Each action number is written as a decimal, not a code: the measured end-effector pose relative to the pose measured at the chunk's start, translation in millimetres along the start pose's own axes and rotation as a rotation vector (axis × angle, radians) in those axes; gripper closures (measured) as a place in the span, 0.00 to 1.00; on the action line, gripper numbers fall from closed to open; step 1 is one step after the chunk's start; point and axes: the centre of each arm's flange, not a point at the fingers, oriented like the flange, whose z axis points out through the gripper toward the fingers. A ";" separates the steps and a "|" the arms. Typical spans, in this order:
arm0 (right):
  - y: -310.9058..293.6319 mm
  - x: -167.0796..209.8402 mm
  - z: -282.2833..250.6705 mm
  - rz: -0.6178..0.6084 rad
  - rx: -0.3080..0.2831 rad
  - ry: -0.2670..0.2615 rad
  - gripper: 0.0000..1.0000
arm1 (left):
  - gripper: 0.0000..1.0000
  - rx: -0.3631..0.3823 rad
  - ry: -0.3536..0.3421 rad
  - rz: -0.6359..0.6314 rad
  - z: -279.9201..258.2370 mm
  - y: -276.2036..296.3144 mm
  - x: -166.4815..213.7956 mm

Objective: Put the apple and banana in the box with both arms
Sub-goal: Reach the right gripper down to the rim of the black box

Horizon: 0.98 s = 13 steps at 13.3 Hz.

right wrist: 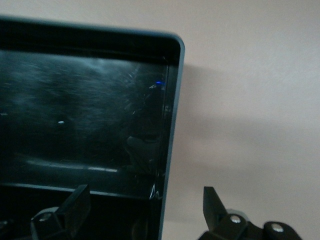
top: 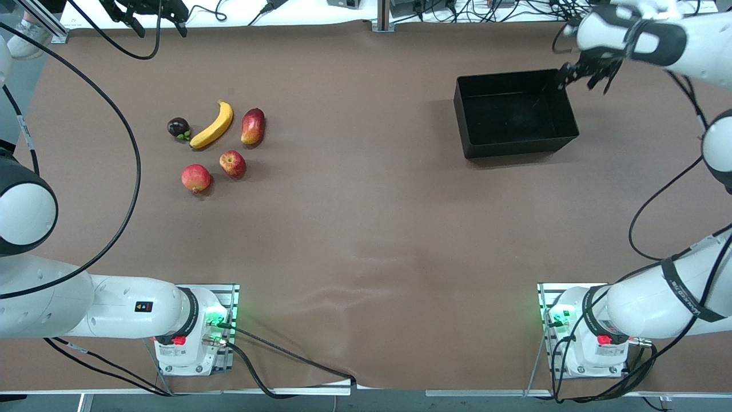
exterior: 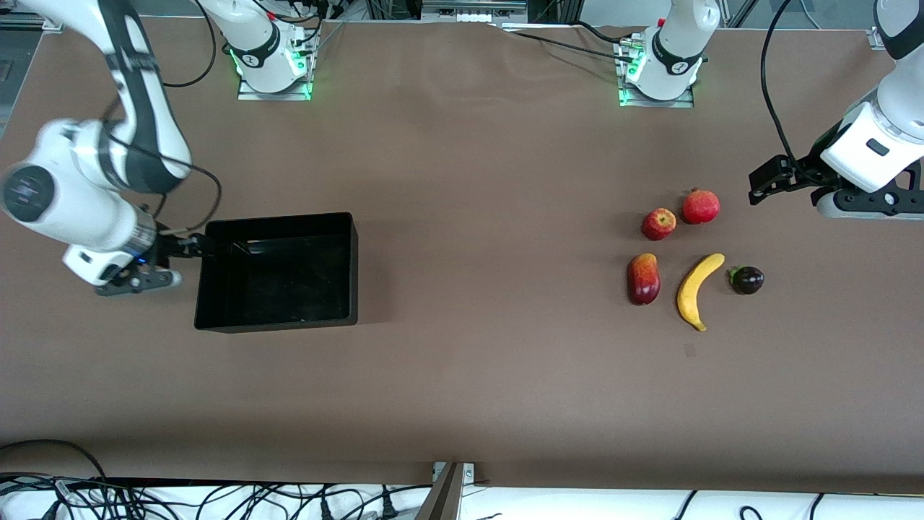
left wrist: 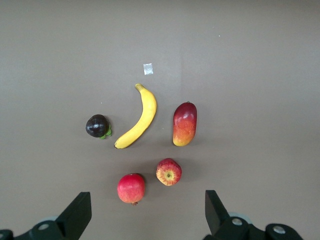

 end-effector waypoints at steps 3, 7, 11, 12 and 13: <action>8.3 -3.8 42.7 0.020 -0.003 0.002 0.00 | 0.00 0.000 0.000 0.000 0.0 0.0 0.0; 13.9 -15.8 84.6 0.037 -0.006 0.002 0.27 | 0.00 0.000 0.000 0.000 0.0 0.0 0.0; 13.2 -10.8 77.2 0.046 0.003 0.021 0.71 | 0.00 0.000 0.000 0.000 0.0 0.0 0.0; 12.0 -8.4 72.3 0.044 0.004 0.025 0.81 | 0.00 0.000 0.000 0.000 0.0 0.0 0.0; 9.5 -5.4 66.5 0.039 0.008 0.024 0.93 | 0.00 0.000 0.000 0.000 0.0 0.0 0.0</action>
